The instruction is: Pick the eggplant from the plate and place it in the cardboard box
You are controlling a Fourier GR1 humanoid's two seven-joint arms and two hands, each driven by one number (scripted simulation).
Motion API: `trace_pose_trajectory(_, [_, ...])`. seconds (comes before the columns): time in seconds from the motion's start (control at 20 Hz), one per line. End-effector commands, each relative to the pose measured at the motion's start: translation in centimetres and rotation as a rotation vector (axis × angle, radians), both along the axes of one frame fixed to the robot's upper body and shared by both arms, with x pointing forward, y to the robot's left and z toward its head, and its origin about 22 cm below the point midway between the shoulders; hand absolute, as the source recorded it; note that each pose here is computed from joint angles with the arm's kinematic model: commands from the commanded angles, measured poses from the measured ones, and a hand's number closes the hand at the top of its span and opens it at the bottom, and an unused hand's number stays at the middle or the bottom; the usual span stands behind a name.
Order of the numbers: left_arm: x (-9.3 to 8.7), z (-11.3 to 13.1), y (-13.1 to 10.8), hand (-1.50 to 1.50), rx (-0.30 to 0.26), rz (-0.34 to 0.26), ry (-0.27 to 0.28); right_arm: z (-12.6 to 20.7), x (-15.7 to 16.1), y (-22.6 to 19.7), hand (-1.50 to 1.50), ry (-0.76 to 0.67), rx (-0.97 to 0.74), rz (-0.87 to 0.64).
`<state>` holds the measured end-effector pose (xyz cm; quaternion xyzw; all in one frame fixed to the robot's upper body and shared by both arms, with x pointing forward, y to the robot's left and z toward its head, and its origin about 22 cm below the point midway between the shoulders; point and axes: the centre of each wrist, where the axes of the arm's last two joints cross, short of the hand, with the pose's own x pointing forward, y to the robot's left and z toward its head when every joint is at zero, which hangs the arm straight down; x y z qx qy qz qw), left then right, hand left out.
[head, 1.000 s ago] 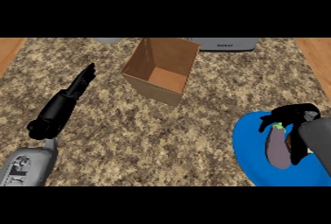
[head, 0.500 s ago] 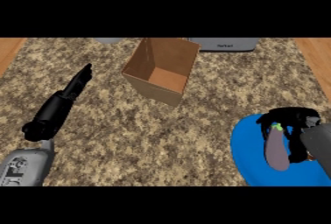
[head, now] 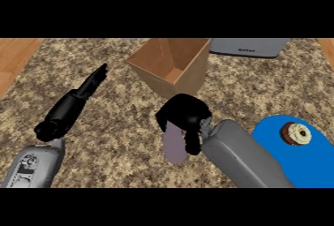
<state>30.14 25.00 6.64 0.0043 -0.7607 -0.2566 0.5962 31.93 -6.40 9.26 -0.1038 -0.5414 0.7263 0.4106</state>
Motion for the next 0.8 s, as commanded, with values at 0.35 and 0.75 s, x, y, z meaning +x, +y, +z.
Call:
trace_pose_trajectory(0.35, [1.0,0.3,-1.5,0.00,0.006,-0.015,-0.005,5.2,-6.8,10.7,1.50,-0.504,0.282,0.081])
trace_pose_trajectory(0.75, [0.5,-0.4,-0.1,0.00,0.004,0.004,0.009,10.3,-4.6,11.5,1.50,-0.515,0.507,-0.387])
